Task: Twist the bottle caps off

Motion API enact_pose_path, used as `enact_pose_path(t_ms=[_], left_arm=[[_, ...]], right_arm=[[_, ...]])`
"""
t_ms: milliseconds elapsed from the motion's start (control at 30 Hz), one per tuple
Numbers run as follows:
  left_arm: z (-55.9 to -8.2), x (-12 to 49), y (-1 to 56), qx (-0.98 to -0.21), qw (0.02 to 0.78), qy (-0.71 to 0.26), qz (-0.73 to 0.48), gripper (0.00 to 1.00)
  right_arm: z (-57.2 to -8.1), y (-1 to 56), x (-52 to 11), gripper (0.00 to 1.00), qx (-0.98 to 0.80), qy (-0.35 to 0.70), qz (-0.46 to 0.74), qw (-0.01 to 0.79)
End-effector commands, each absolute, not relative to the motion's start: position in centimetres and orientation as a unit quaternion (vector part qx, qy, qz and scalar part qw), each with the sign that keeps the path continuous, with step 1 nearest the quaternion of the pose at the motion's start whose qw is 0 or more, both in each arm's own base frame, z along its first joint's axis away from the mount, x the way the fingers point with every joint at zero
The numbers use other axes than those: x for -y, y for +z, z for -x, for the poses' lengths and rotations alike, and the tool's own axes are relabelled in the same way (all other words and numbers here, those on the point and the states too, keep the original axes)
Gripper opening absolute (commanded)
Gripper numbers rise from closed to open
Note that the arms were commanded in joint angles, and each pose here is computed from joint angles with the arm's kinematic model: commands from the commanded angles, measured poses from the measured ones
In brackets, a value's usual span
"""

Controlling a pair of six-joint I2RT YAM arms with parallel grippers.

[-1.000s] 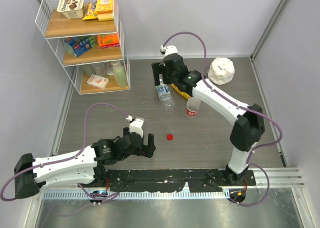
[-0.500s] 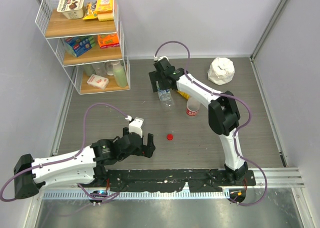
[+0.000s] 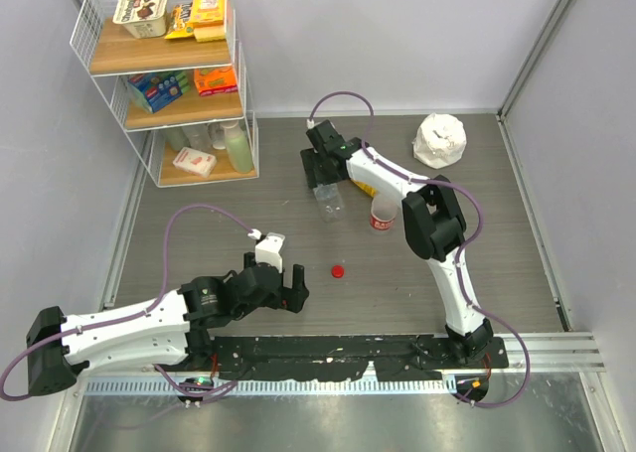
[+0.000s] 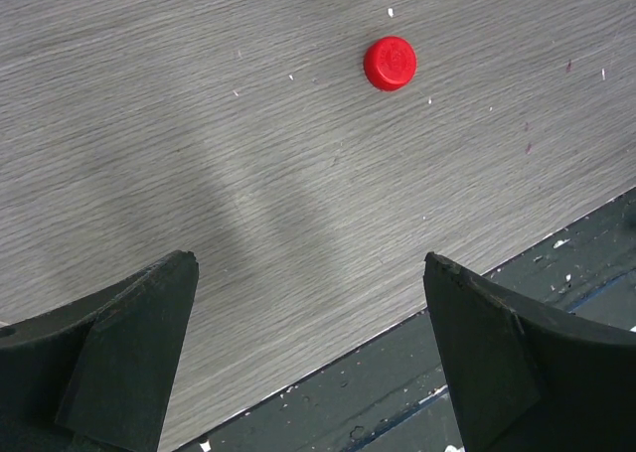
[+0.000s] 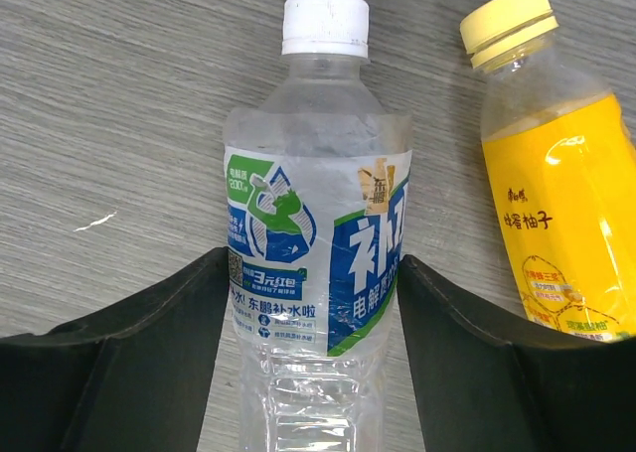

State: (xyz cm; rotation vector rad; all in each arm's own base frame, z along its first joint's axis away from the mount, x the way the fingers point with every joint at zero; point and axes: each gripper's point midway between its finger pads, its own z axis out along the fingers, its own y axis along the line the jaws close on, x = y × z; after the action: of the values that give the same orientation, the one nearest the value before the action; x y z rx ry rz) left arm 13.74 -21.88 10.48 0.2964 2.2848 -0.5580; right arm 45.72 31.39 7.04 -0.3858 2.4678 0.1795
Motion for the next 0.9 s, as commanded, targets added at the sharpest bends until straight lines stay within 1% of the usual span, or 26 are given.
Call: enact_pose_path(t_ms=[0,33,67,133,267,300,333,367,433,633,767,867], left_arm=[[-14.5,22.8,12.4,-0.878,0.399,-0.242,-0.108,1.00],[-14.5,22.8,12.5,-0.878,0.400,-0.241,-0.108,1.00],[-14.6,22.9,12.7,-0.877,0.402,-0.240,-0.109,1.00],[-14.6,22.9,12.9,-0.877,0.403,-0.239,-0.109,1.00],[-14.8,22.7,13.3,-0.877,0.406,-0.236,-0.102,1.00],[-14.9,22.7,13.6,-0.876,0.409,-0.237,-0.098,1.00],[-15.0,22.8,13.8,-0.874,0.412,-0.239,-0.096,1.00],[-15.1,23.0,14.4,-0.870,0.417,-0.246,-0.093,1.00],[-15.3,23.2,15.5,-0.864,0.426,-0.255,-0.088,1.00],[-16.1,24.9,19.9,-0.836,0.454,-0.299,-0.078,1.00],[-16.7,26.1,22.3,-0.820,0.468,-0.321,-0.070,1.00],[-17.0,27.2,24.5,-0.807,0.478,-0.338,-0.073,1.00]], right_arm=[[-47.0,8.8,-32.4,0.69,-0.927,0.079,0.132,0.342],[-46.9,8.8,-32.5,0.66,-0.927,0.081,0.133,0.341],[-46.9,8.8,-32.6,0.54,-0.927,0.084,0.134,0.341],[-47.0,9.2,-32.8,0.46,-0.925,0.091,0.133,0.344],[-46.9,11.8,-33.0,0.46,-0.917,0.108,0.124,0.364],[-46.9,13.8,-33.1,0.45,-0.909,0.120,0.119,0.381],[-46.6,14.1,-33.0,0.46,-0.909,0.125,0.115,0.381],[-46.6,16.5,-33.1,0.45,-0.898,0.142,0.108,0.402],[-45.8,19.2,-33.2,0.46,-0.884,0.172,0.101,0.423],[-41.4,25.5,-32.5,0.46,-0.841,0.268,0.079,0.463],[-38.7,28.3,-31.0,0.46,-0.816,0.306,0.053,0.488],[-35.8,29.5,-30.0,0.46,-0.803,0.339,0.049,0.488]])
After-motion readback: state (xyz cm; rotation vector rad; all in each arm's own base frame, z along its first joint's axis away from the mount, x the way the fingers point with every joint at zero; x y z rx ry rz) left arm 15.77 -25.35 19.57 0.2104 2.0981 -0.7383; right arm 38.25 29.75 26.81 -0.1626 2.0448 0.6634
